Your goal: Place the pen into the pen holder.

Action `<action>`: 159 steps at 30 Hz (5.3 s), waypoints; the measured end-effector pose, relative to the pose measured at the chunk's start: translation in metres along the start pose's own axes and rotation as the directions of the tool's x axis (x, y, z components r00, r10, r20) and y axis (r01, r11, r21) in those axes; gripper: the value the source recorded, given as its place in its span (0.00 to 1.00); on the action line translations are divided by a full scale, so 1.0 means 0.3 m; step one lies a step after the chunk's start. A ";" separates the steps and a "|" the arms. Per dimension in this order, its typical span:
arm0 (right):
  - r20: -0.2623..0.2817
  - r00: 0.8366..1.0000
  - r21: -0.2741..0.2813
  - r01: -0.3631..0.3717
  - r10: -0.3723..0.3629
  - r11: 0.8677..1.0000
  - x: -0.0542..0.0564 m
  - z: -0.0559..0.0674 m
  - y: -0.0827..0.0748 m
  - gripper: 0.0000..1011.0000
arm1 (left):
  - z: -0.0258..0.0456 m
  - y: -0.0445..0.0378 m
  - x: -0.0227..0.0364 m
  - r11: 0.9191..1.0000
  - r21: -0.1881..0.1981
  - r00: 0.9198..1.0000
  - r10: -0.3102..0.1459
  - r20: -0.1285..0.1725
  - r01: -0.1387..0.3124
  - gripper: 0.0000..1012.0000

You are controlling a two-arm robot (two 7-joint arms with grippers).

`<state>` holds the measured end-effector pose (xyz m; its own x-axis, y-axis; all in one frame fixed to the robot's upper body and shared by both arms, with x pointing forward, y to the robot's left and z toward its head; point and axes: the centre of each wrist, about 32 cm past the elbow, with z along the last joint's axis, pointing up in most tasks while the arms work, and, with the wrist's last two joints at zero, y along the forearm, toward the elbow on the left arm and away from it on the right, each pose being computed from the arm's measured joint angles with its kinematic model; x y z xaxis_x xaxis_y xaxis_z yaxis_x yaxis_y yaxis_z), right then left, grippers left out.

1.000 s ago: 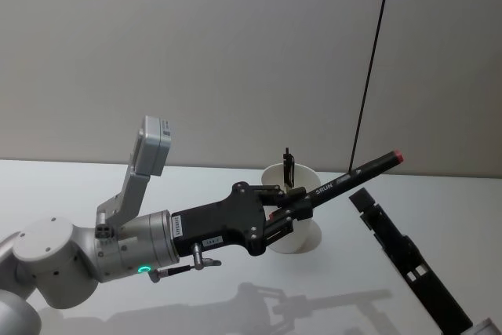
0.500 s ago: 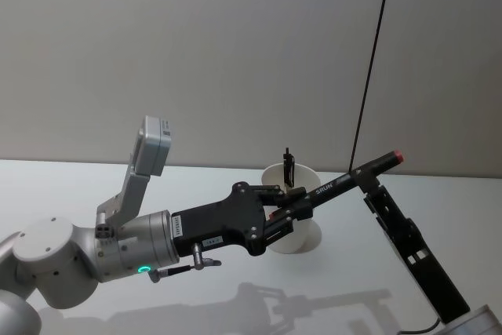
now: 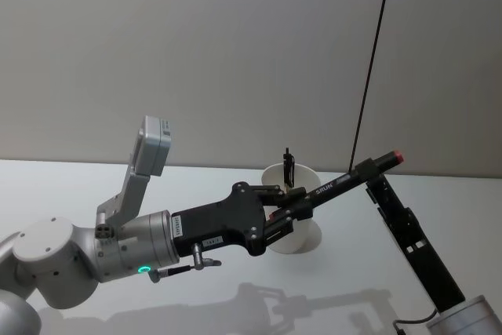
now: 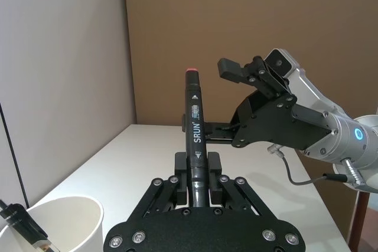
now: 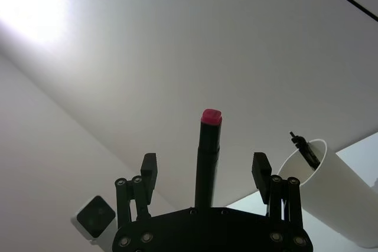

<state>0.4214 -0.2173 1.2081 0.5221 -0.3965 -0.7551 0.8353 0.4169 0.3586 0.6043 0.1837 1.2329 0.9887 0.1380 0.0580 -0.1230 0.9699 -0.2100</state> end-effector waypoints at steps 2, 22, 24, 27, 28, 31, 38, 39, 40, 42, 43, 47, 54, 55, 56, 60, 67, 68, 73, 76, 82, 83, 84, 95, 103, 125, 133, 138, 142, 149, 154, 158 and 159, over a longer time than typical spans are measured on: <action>0.002 1.000 0.003 0.003 -0.003 1.000 -0.002 -0.002 0.003 0.99 | 0.000 0.000 0.000 1.000 0.000 1.000 0.000 0.000 0.000 0.20; 0.021 0.999 0.026 0.024 -0.025 0.999 -0.027 -0.017 0.036 0.99 | 0.000 0.000 0.000 1.000 0.000 1.000 0.000 0.000 0.000 0.20; 0.023 0.999 0.027 0.026 -0.027 0.999 -0.029 -0.017 0.038 0.99 | 0.000 0.000 0.000 1.000 0.000 1.000 0.000 0.000 0.000 0.20; 0.024 0.999 0.028 0.029 -0.029 0.999 -0.031 -0.018 0.040 0.99 | 0.000 0.000 0.000 1.000 0.000 1.000 0.000 0.000 0.000 0.20; 0.025 0.999 0.028 0.029 -0.030 0.999 -0.031 -0.018 0.041 0.99 | 0.000 0.000 0.000 1.000 0.000 1.000 0.000 0.000 0.000 0.20; 0.026 0.999 0.029 0.031 -0.032 0.999 -0.033 -0.019 0.043 0.98 | 0.000 0.000 0.000 1.000 0.000 1.000 0.000 0.000 0.000 0.20; 0.029 0.999 0.031 0.034 -0.035 0.999 -0.036 -0.020 0.046 0.83 | 0.000 0.000 0.000 1.000 0.000 1.000 0.000 0.000 0.000 0.20; 0.029 0.999 0.031 0.034 -0.035 0.999 -0.036 -0.020 0.046 0.80 | 0.000 0.000 0.000 1.000 0.000 1.000 0.000 0.000 0.000 0.20; 0.030 0.999 0.031 0.034 -0.035 0.999 -0.036 -0.020 0.047 0.75 | 0.000 0.000 0.000 1.000 0.000 1.000 0.000 0.000 0.000 0.20; 0.030 0.999 0.031 0.034 -0.035 0.999 -0.036 -0.020 0.047 0.69 | 0.000 0.000 0.000 1.000 0.000 1.000 0.000 0.000 0.000 0.20; 0.030 0.999 0.031 0.035 -0.035 0.999 -0.037 -0.020 0.047 0.67 | 0.000 0.000 0.000 1.000 0.000 1.000 0.000 0.000 0.000 0.20; 0.030 0.999 0.031 0.035 -0.036 0.999 -0.037 -0.020 0.048 0.54 | 0.000 0.000 0.000 1.000 0.000 1.000 0.000 0.000 0.000 0.20; 0.031 0.999 0.032 0.037 -0.038 0.999 -0.037 -0.021 0.049 0.33 | 0.000 0.000 0.000 1.000 0.000 1.000 0.000 0.000 0.000 0.20; 0.031 0.999 0.032 0.037 -0.038 0.999 -0.038 -0.021 0.049 0.27 | 0.000 0.000 0.000 1.000 0.000 1.000 0.000 0.000 0.000 0.20; 0.031 0.999 0.032 0.037 -0.038 0.999 -0.038 -0.021 0.049 0.25 | 0.000 0.000 0.000 1.000 0.000 1.000 0.000 0.000 0.000 0.20; 0.031 0.999 0.032 0.037 -0.038 0.999 -0.038 -0.021 0.049 0.20 | 0.000 0.000 0.000 1.000 0.000 1.000 0.000 0.000 0.000 0.20; 0.031 0.999 0.032 0.037 -0.038 0.999 -0.038 -0.021 0.050 0.20 | 0.000 0.000 0.000 1.000 0.000 1.000 0.000 0.000 0.000 0.20; 0.031 0.999 0.032 0.037 -0.038 0.999 -0.038 -0.021 0.050 0.20 | 0.000 0.000 0.000 1.000 0.000 1.000 0.000 0.000 0.000 0.20; 0.032 0.999 0.032 0.037 -0.038 0.999 -0.038 -0.021 0.050 0.20 | 0.000 0.000 0.000 1.000 0.000 1.000 0.000 0.000 0.000 0.20; 0.032 0.999 0.032 0.037 -0.038 0.999 -0.038 -0.021 0.050 0.20 | 0.000 0.000 0.000 1.000 0.000 1.000 0.000 0.000 0.000 0.20; 0.031 0.999 0.032 0.037 -0.038 0.999 -0.038 -0.021 0.050 0.20 | 0.000 0.000 0.000 1.000 0.000 1.000 0.000 0.000 0.000 0.20; 0.032 0.999 0.032 0.037 -0.038 0.999 -0.038 -0.021 0.050 0.20 | 0.000 0.000 0.000 1.000 0.000 1.000 0.000 0.000 0.000 0.20; 0.032 0.999 0.032 0.037 -0.038 0.999 -0.038 -0.021 0.050 0.20 | 0.000 0.000 0.000 1.000 0.000 1.000 0.000 0.000 0.000 0.20; 0.031 0.999 0.032 0.037 -0.038 0.999 -0.038 -0.021 0.050 0.20 | 0.000 0.000 0.000 1.000 0.000 1.000 0.000 0.000 0.000 0.38; 0.031 0.999 0.032 0.037 -0.038 0.999 -0.038 -0.021 0.050 0.20 | 0.000 0.000 0.000 1.000 0.000 1.000 0.000 0.000 0.000 0.63; 0.029 0.999 0.043 0.035 -0.037 0.998 -0.030 -0.024 0.049 0.20 | 0.000 0.000 0.000 1.000 0.000 1.000 0.000 0.000 0.000 0.99; 0.040 0.998 0.066 0.043 -0.045 0.997 -0.020 -0.006 0.044 0.20 | 0.000 0.000 0.000 1.000 0.000 1.000 0.000 0.000 0.000 0.99; 0.061 0.997 0.085 0.050 -0.055 0.995 -0.012 0.010 0.038 0.20 | 0.000 0.000 0.000 1.000 0.000 1.000 0.000 0.000 0.000 0.99; 0.087 0.994 0.101 0.056 -0.065 0.993 -0.005 0.023 0.033 0.20 | 0.000 0.000 0.000 1.000 0.000 1.000 0.000 0.000 0.000 0.99; 0.149 0.986 0.131 0.059 -0.079 0.990 0.008 0.054 0.039 0.20 | 0.000 0.000 0.000 1.000 0.000 1.000 0.000 0.000 0.000 0.99; 0.196 0.977 0.148 0.051 -0.080 0.988 0.019 0.076 0.058 0.20 | 0.000 0.000 0.000 1.000 0.000 1.000 0.000 0.000 0.000 0.99; 0.230 0.970 0.160 0.040 -0.077 0.986 0.026 0.091 0.082 0.20 | 0.000 0.000 0.000 1.000 0.000 1.000 0.000 0.000 0.000 0.99; 0.240 0.968 0.163 0.036 -0.075 0.986 0.028 0.094 0.091 0.20 | 0.000 0.000 0.000 1.000 0.000 1.000 0.000 0.000 0.000 0.99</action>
<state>0.4535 -0.2322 1.2271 0.4844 -0.6116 -0.6256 0.8702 0.2635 0.4162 0.6043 0.1837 1.2329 0.9887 0.1380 0.0581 -0.1230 0.9699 -0.2101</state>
